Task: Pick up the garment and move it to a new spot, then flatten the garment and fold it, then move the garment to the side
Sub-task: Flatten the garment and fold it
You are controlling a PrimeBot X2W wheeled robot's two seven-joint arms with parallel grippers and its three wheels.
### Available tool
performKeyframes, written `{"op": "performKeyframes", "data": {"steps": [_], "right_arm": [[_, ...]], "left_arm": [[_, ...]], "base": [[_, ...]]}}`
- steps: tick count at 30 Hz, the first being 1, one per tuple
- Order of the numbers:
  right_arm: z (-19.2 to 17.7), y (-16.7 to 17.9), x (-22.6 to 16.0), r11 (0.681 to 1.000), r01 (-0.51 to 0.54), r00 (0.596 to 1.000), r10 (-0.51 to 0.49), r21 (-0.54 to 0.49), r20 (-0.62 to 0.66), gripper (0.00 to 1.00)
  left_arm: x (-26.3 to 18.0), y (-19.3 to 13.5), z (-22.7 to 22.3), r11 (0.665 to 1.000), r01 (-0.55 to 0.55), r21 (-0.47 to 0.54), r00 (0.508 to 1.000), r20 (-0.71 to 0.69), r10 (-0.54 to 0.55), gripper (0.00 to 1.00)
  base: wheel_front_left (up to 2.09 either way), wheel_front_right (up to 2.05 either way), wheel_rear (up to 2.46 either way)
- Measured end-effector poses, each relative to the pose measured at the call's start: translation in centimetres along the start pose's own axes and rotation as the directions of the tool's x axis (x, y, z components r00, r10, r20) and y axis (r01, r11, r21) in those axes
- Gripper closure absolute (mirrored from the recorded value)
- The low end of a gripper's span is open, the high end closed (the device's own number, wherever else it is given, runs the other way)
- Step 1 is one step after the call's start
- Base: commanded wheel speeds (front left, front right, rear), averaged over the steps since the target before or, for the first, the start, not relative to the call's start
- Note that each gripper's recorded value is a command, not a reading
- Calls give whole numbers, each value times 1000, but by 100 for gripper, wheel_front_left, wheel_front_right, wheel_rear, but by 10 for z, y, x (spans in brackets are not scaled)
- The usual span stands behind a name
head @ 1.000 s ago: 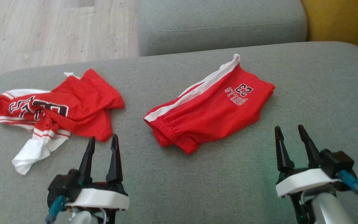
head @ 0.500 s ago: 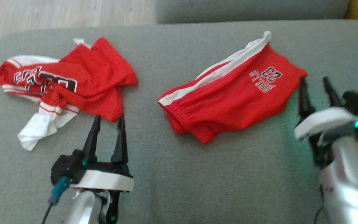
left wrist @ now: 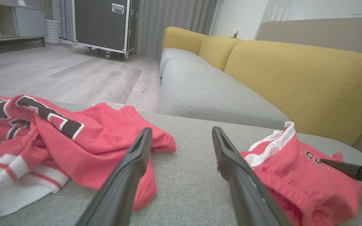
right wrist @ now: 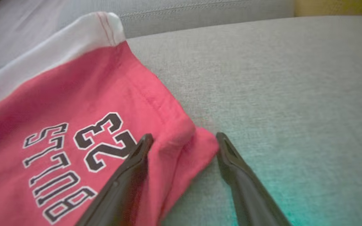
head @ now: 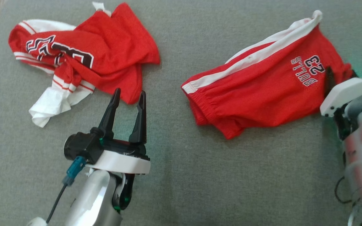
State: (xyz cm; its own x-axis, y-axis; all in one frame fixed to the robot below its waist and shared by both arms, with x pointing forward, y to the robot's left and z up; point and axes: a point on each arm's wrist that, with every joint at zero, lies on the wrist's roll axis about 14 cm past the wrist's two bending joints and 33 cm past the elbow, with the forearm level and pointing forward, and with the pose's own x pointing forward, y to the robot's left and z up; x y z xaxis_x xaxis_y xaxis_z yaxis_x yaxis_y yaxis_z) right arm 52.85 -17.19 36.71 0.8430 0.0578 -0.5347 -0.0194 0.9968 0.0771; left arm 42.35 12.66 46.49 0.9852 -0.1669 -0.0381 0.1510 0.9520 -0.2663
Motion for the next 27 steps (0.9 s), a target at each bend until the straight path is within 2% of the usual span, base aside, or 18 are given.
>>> {"op": "performKeyframes", "data": {"steps": [5, 6, 7, 8, 14, 21, 23, 27], "right_arm": [[1, 2, 16, 999, -4, 998, 1, -43, -65, 0], [3, 3, 18, 999, -7, 998, 4, -48, -67, 3], [4, 4, 19, 999, -10, 998, 6, -54, -70, 64], [3, 4, 18, 998, -10, 997, 6, -61, -73, 100], [7, 2, 10, 999, -5, 999, 3, -51, -40, 100], [32, -14, -13, 999, 28, 997, -26, -25, 75, 100], [38, -27, -21, 999, 52, 993, -50, -15, 104, 100], [51, -90, -50, 984, 179, 970, -178, 10, 164, 100]], "left_arm": [[1, 3, -8, 1000, -9, 2, 1000, -21, 9, 0], [2, 3, -8, 1000, -7, 2, 1000, -22, 7, 0], [3, 2, -8, 1000, -4, 2, 1000, -20, 4, 0], [4, 1, -6, 1000, -1, 3, 1000, -16, 1, 0], [7, -6, 2, 1000, 21, 5, 1000, 7, -21, 0], [4, -13, 17, 999, 38, 1, 998, 48, -38, 0], [1, -17, 20, 999, 48, -1, 997, 55, -47, 0], [-9, -22, 21, 999, 54, -9, 997, 59, -53, 0]], "base": [[0, 0, 0], [0, 0, 0], [0, 0, 0], [0, 0, 0], [0, 0, 0], [0, 0, 0], [0, 0, 0], [0, 0, 0]]}}
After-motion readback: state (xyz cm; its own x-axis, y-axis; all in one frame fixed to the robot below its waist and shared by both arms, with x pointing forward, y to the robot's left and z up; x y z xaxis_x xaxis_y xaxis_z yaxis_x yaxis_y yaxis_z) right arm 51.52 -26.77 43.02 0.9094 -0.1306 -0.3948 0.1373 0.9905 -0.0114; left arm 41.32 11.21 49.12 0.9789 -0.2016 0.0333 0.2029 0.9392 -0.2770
